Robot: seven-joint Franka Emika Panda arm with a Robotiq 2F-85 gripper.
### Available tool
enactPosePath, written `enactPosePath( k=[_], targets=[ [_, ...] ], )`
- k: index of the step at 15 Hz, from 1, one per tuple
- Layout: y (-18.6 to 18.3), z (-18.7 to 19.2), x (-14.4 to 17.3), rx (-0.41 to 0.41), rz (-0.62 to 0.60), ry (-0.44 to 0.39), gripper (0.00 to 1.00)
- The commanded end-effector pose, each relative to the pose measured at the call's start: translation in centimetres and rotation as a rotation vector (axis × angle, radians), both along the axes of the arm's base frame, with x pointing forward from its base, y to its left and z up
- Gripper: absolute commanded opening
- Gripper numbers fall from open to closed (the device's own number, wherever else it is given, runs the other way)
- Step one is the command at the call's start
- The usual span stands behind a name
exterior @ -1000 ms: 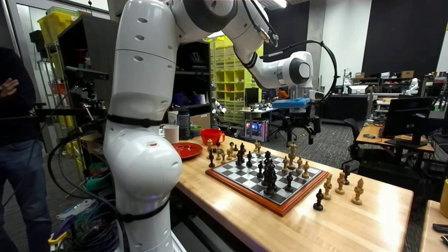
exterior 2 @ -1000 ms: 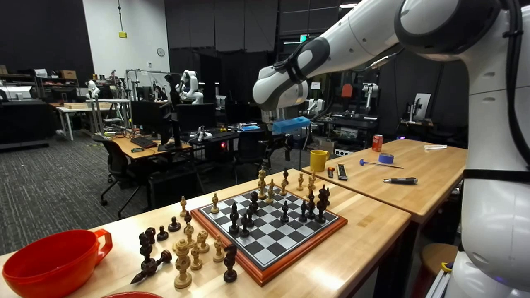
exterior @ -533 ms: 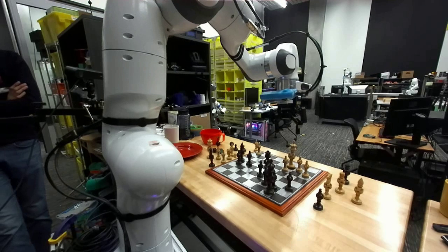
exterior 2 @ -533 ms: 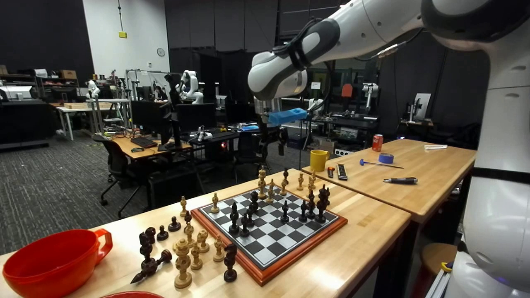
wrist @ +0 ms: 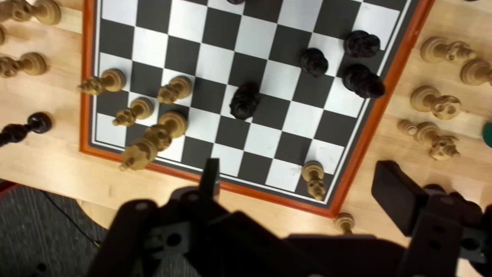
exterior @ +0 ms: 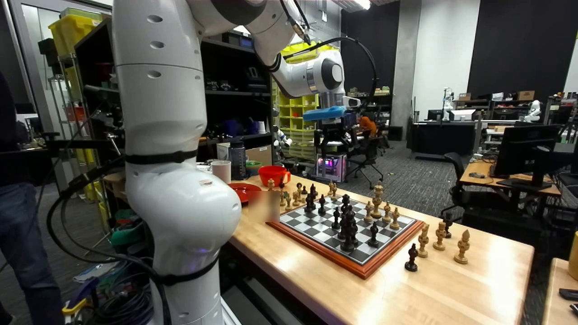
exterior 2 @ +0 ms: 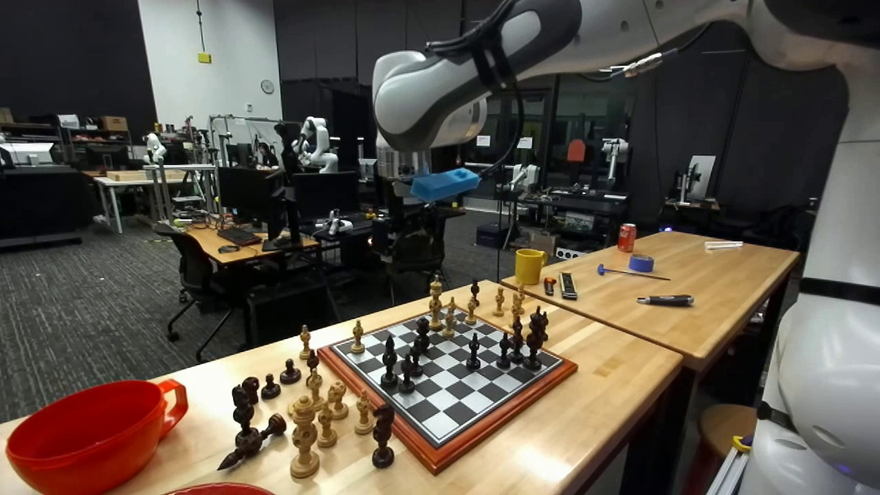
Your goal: Move the beige piece on the left backwards
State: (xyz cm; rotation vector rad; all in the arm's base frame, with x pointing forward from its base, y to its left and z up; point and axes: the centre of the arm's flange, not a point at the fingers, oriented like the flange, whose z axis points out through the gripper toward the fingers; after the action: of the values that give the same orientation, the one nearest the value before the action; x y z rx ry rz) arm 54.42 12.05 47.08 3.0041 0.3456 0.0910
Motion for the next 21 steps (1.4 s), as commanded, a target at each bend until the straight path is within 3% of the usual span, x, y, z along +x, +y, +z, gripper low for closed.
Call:
enactPosePath(
  k=[1, 7, 15, 21],
  targets=[
    [1.1, -0.1, 0.0, 0.004, 0.009, -0.01, 1.0],
    [1.8, -0.2, 0.2, 0.009, 0.011, -0.016, 1.0],
    [6.1, -2.0, 5.3, 0.035, 0.126, 0.014, 1.0],
    [6.1, -5.4, 7.7, 0.046, 0.136, 0.062, 1.0]
  ],
)
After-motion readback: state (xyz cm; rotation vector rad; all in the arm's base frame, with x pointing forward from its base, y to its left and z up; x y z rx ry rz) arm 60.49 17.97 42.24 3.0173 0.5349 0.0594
